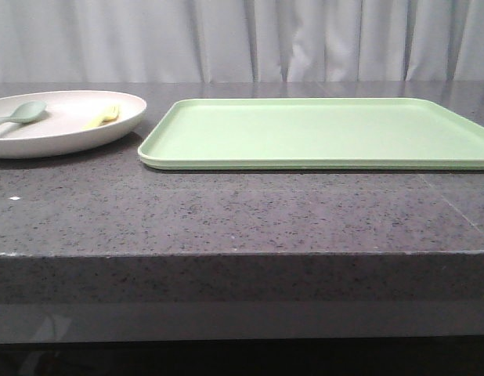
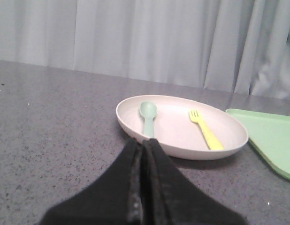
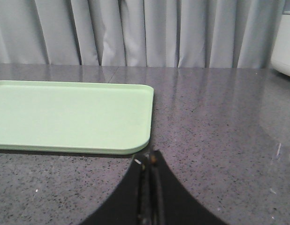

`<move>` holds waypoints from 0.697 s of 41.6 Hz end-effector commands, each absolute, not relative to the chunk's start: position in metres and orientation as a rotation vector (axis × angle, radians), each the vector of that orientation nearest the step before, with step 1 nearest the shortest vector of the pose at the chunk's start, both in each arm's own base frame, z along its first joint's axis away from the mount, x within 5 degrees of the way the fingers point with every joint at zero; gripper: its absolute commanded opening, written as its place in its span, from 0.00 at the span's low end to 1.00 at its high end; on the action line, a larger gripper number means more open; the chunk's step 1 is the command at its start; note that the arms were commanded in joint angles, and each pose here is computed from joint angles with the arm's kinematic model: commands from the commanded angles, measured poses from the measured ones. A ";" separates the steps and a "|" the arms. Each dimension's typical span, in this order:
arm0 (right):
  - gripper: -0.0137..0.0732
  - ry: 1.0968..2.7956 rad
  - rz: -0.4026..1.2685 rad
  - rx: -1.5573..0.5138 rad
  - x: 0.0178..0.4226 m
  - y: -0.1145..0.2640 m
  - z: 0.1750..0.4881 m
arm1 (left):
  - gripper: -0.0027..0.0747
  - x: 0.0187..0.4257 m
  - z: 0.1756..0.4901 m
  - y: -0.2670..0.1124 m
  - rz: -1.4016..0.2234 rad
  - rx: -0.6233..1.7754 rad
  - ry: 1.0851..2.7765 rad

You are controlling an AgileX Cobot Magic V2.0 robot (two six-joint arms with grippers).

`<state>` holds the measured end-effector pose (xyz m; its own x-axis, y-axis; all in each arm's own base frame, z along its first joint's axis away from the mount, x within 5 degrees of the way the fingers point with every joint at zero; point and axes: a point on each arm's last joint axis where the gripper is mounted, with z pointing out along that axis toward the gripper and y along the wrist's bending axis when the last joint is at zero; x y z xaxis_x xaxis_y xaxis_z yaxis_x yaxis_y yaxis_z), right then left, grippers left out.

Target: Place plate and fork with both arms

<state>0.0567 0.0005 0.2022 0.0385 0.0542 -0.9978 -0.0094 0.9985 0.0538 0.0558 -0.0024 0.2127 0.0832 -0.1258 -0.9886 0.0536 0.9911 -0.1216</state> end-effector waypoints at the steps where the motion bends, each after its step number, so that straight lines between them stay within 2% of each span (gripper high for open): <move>1: 0.08 1.402 0.028 0.027 0.054 0.000 0.215 | 0.01 0.052 0.225 -0.002 -0.157 -0.059 1.328; 7: 0.08 1.361 0.030 0.025 0.049 0.000 0.237 | 0.01 0.045 0.251 -0.002 -0.159 -0.056 1.266; 15: 0.08 1.351 0.034 0.018 0.031 0.001 0.298 | 0.01 0.026 0.315 -0.001 -0.116 -0.025 1.235; 22: 0.08 1.419 0.036 0.014 0.029 0.001 0.349 | 0.01 0.018 0.370 0.001 -0.068 -0.016 1.303; 29: 0.08 1.573 0.037 0.011 0.044 0.001 0.375 | 0.01 0.027 0.403 0.002 -0.057 -0.030 1.449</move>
<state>0.0364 0.0022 0.3541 -0.0045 0.0486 -0.9988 -0.0274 0.9984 0.0487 0.0222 0.0020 0.3829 0.1329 -0.0519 -0.9898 0.0171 0.9986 -0.0501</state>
